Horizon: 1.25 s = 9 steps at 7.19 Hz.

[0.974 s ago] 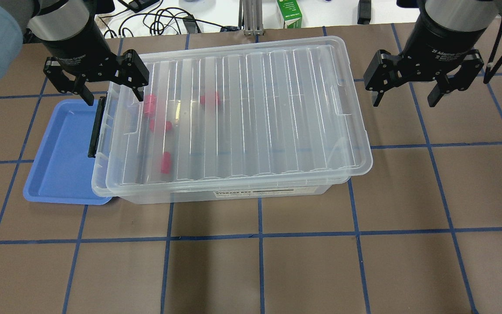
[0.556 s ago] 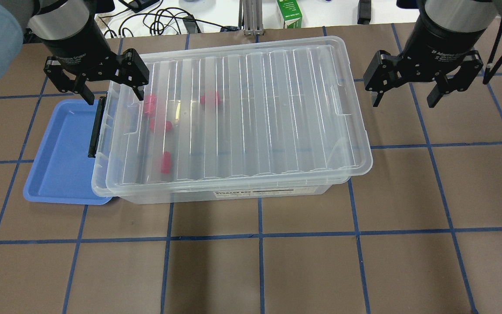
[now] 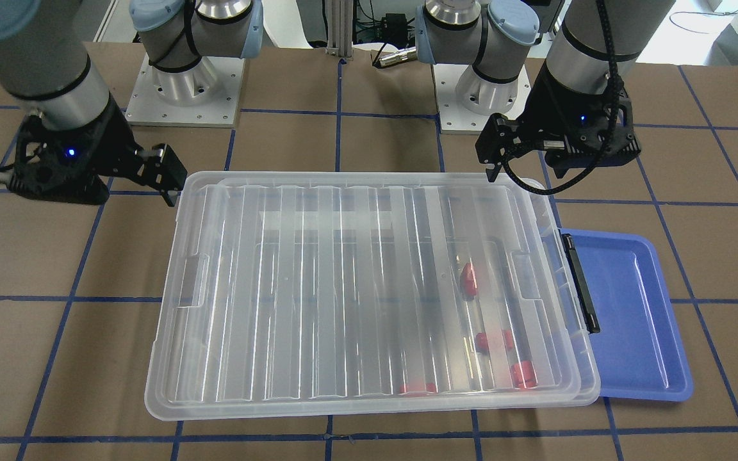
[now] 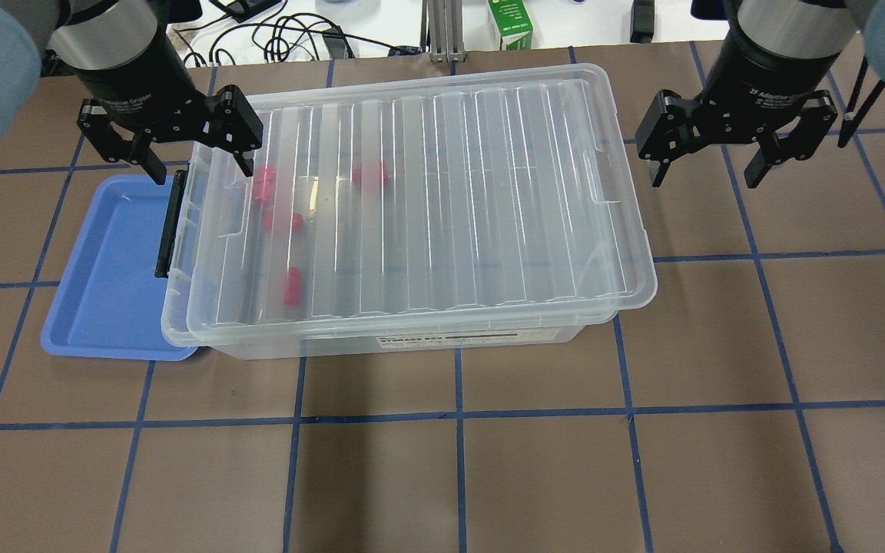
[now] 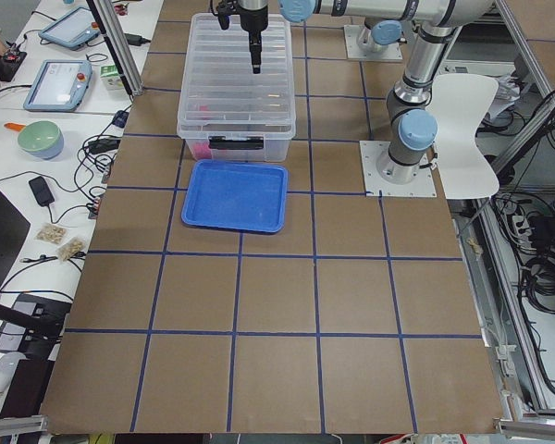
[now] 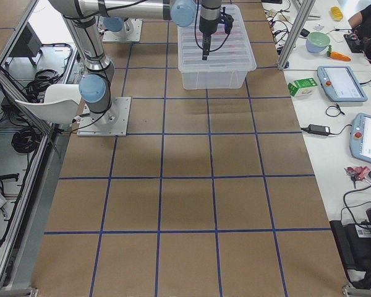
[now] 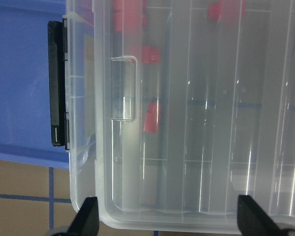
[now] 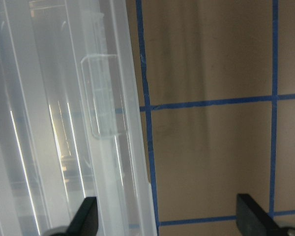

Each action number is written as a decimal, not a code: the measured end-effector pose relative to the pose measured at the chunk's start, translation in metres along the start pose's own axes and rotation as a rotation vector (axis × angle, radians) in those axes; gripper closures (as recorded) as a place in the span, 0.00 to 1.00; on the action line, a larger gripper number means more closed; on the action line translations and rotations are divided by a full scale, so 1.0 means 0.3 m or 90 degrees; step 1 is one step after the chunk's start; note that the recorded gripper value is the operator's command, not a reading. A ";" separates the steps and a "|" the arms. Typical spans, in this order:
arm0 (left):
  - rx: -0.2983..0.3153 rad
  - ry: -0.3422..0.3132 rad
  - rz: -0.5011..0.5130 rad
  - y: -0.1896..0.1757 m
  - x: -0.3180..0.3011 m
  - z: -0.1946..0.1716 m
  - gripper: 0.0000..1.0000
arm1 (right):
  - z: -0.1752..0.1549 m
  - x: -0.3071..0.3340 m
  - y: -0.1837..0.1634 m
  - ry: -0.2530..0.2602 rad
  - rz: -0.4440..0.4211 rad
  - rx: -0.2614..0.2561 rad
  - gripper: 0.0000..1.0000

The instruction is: Place red block in blue tray from box

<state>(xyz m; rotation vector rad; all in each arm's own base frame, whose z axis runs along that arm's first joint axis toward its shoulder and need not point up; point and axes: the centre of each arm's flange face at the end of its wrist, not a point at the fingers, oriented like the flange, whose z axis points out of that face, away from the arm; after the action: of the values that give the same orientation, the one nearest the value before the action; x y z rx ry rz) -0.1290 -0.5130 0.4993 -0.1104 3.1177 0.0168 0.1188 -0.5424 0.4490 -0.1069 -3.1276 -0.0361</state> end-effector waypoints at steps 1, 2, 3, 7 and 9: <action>0.000 0.000 0.000 0.000 0.000 0.000 0.00 | 0.067 -0.004 -0.053 0.000 -0.001 -0.006 0.00; 0.000 0.000 0.000 0.000 0.000 0.001 0.00 | 0.118 -0.008 -0.089 -0.002 -0.002 -0.015 0.00; -0.001 0.000 0.000 0.000 -0.001 0.003 0.00 | 0.159 -0.011 -0.122 -0.003 -0.002 -0.013 0.00; -0.003 0.000 0.000 -0.001 -0.003 0.011 0.00 | 0.278 -0.015 -0.199 -0.002 -0.002 -0.015 0.00; -0.003 0.000 0.000 -0.001 -0.003 0.012 0.00 | 0.331 -0.015 -0.219 -0.003 -0.001 -0.031 0.00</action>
<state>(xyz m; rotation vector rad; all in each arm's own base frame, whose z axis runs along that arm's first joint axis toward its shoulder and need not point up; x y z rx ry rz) -0.1281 -0.5132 0.4957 -0.1105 3.1171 0.0243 0.1177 -0.6058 0.3480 -0.1052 -3.1329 -0.1125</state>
